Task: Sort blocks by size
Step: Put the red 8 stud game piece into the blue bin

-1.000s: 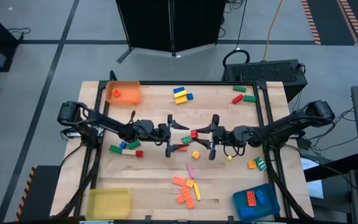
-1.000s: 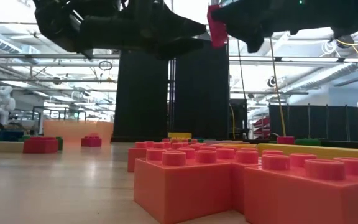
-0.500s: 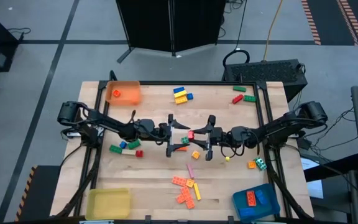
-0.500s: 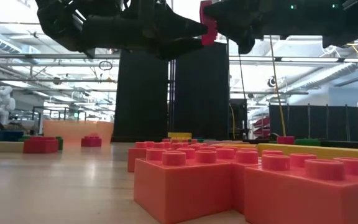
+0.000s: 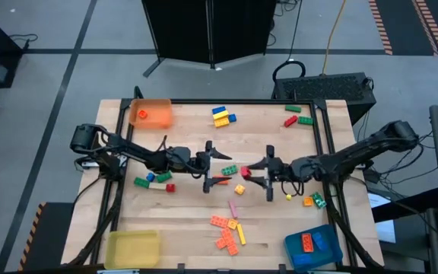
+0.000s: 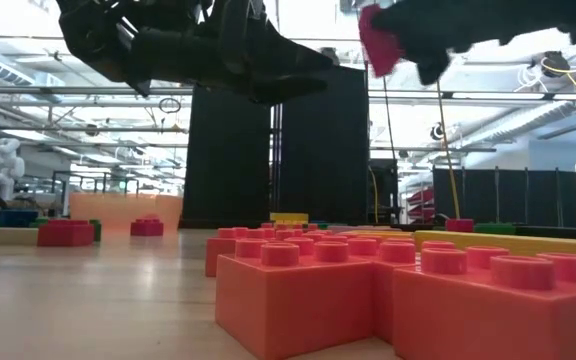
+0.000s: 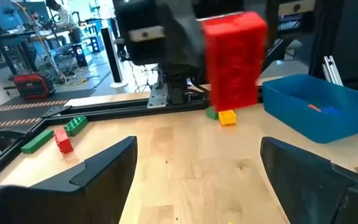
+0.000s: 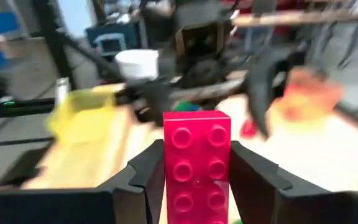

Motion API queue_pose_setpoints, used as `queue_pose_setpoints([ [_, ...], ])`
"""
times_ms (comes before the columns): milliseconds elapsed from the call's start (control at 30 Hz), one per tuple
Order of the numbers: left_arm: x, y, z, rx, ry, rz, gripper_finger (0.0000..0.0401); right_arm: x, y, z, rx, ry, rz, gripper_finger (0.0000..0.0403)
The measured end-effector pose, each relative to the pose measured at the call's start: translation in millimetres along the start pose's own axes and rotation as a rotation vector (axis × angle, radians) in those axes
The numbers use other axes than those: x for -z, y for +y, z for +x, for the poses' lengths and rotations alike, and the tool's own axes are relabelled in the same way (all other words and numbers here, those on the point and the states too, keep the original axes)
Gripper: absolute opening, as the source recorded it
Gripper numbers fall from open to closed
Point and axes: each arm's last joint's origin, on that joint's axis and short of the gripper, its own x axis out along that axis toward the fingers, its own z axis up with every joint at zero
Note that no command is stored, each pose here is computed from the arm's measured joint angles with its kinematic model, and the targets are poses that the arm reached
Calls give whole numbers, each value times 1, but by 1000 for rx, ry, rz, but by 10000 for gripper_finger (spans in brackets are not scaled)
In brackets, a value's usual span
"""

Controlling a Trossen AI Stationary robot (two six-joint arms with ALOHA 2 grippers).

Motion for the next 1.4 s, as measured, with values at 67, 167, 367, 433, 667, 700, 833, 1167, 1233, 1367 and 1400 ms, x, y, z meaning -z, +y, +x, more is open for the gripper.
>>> queue_pose_setpoints([
  [67, 0, 0, 0, -1, -1, 4, 341, 1, 4, -8, -32, 41, 57, 141],
  [167, 0, 0, 0, -2, -1, 22, 341, 3, 12, -17, -105, 103, 124, 141],
  [367, 0, 0, 0, -4, -1, 21, 341, 18, 30, -31, -257, 309, 295, 141],
  [433, 0, 0, 0, -4, -1, 20, 341, 24, 35, -35, -281, 394, 360, 141],
  [667, 0, 0, 0, -4, -1, 20, 341, 38, 55, -54, -367, 651, 582, 141],
  [700, 0, 0, 0, -4, -1, 20, 341, 39, 58, -56, -380, 674, 610, 141],
  [833, 0, 0, 0, -4, -1, 20, 341, 42, 70, -67, -424, 752, 686, 141],
  [1167, 4, 0, 0, 2, 43, 18, 341, 62, 83, -93, -256, 1015, 865, 141],
  [1233, 5, 0, 0, 3, 51, 18, 341, 66, 83, -96, -206, 1053, 895, 141],
  [1367, 5, -1, 0, 4, 55, 18, 341, 73, 86, -99, -117, 1103, 963, 141],
  [1400, 5, -1, 0, 4, 55, 18, 341, 75, 87, -100, -107, 1115, 972, 141],
])
